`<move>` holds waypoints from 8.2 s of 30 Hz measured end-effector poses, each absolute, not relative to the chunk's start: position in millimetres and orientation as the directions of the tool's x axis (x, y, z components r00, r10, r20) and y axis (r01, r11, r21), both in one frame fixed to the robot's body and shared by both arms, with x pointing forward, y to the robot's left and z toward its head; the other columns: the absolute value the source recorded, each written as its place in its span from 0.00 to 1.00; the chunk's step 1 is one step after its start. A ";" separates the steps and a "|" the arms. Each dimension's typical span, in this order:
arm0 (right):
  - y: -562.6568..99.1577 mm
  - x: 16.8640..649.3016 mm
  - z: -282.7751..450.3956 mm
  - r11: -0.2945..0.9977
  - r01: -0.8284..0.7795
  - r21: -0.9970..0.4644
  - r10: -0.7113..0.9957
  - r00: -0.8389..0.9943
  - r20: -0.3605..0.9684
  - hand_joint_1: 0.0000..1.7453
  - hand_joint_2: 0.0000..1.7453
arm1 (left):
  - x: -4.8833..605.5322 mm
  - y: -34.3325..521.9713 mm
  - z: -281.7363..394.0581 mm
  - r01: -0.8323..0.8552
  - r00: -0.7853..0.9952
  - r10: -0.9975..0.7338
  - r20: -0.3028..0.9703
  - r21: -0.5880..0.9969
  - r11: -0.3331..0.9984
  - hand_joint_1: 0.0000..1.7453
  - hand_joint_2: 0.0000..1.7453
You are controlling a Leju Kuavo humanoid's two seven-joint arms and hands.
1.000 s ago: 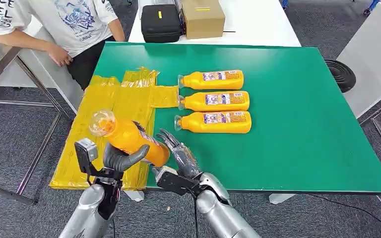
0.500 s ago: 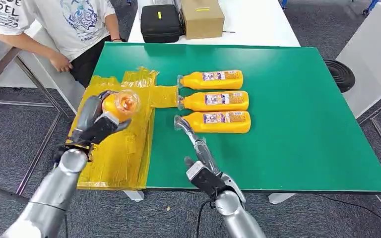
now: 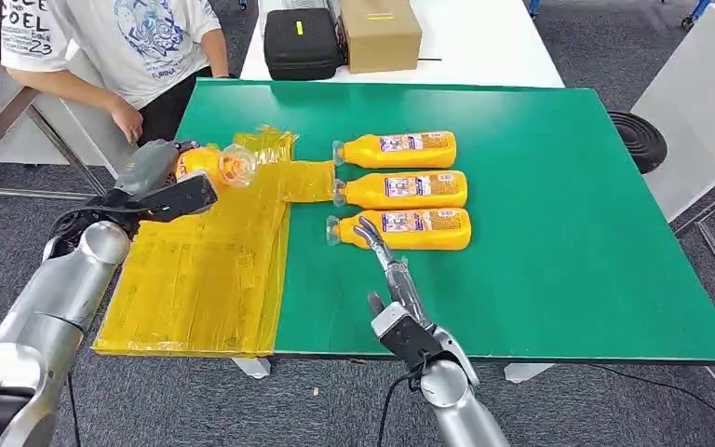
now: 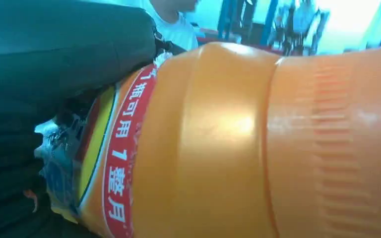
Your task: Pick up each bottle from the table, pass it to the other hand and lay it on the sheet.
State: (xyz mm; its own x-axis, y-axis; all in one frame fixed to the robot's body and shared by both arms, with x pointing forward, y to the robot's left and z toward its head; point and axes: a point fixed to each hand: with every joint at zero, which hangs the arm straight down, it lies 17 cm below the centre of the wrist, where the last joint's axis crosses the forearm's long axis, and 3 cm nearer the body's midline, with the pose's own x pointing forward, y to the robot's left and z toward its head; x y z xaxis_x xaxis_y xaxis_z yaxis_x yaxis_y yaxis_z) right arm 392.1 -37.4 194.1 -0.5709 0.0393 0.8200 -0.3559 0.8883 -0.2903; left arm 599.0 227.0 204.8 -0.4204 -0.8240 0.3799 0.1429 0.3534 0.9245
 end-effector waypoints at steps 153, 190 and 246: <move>-161.4 566.1 95.7 0.391 -0.392 -0.833 0.778 -0.343 0.527 0.00 1.00 | 496.1 225.9 160.9 0.224 -0.481 -0.362 0.799 0.511 0.830 0.00 1.00; -229.1 572.1 52.8 0.285 -0.505 -0.815 0.902 -0.145 0.406 0.00 1.00 | 495.4 239.7 136.3 0.214 -0.410 -0.368 0.834 0.480 0.851 0.00 1.00; -225.1 578.1 85.3 0.290 -0.597 -0.748 0.858 -0.185 0.480 0.00 1.00 | 504.0 240.5 121.1 0.261 -0.334 -0.328 0.884 0.420 0.869 0.00 1.00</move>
State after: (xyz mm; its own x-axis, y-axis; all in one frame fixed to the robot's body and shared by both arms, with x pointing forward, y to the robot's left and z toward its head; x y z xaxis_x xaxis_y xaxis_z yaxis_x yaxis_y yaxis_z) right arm 578.1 -225.1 85.3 -0.1848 0.8578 0.4796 -0.5973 0.2896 -0.7479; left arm 504.0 240.5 121.1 -0.3336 -0.3275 0.8840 0.2607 0.8691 0.4204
